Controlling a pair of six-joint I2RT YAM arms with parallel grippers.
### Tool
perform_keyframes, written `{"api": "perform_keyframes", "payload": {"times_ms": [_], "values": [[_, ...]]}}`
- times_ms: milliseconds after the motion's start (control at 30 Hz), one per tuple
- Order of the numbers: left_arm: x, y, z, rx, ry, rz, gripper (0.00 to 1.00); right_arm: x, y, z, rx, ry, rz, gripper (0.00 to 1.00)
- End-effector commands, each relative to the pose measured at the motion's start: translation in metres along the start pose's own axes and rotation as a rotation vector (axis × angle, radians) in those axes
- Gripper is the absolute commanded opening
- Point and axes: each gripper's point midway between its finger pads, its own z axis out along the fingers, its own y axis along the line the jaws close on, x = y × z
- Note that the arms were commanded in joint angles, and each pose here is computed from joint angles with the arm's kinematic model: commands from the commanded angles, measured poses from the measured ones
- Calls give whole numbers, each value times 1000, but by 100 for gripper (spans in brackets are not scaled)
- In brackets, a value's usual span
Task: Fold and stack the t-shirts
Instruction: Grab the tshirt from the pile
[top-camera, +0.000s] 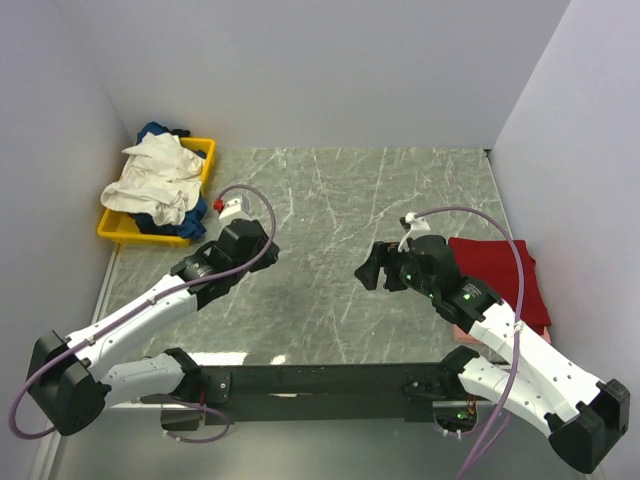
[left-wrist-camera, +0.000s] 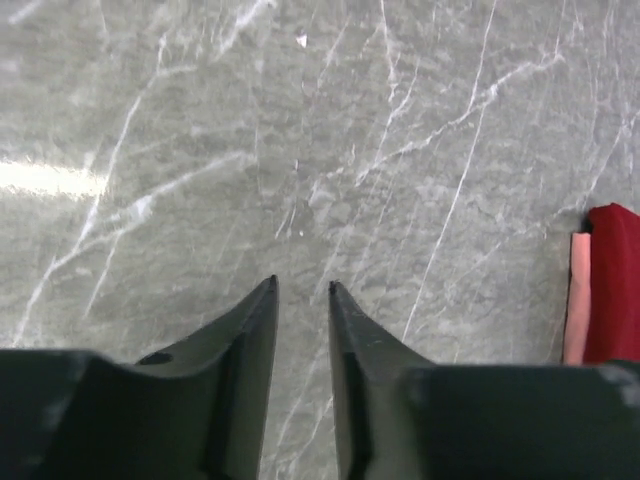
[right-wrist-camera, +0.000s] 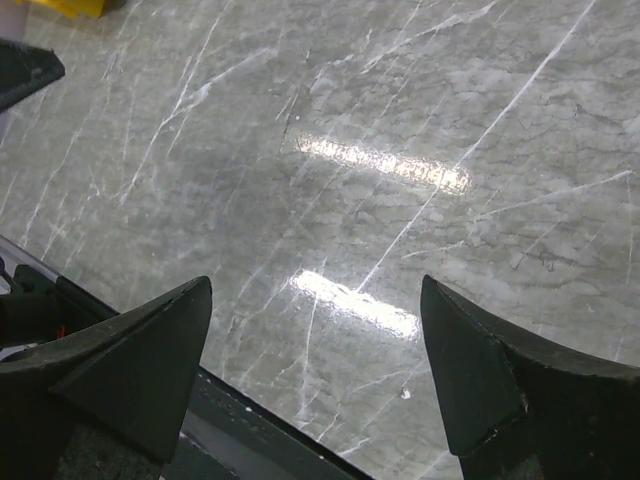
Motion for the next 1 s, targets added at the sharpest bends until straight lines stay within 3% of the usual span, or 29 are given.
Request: {"api": "perform_keyframes", "payload": {"times_ms": [0,33,200,400,533,767,967], "values": [[-35,-17,-1,3,-79,-31,36,-3,5,-2,-30,-24,-14,91],[-43,-17,1,1,-82,-33,41,-2,5,-2,-34,-24,-15,91],[-94,-18,14,4,-100,-59,43,-4,7,-4,-44,-28,-18,91],[-176,35,35,-167,-188,-111,45,-5,9,-8,-54,-42,-17,91],[-223,92,47,-349,-255,-160,52,-8,11,-11,-67,-53,-20,91],[-257,181,64,-589,-304,-219,54,-9,13,-12,-73,-54,-22,91],[-255,245,77,-802,-265,-225,54,-8,12,-11,-72,-53,-22,91]]}}
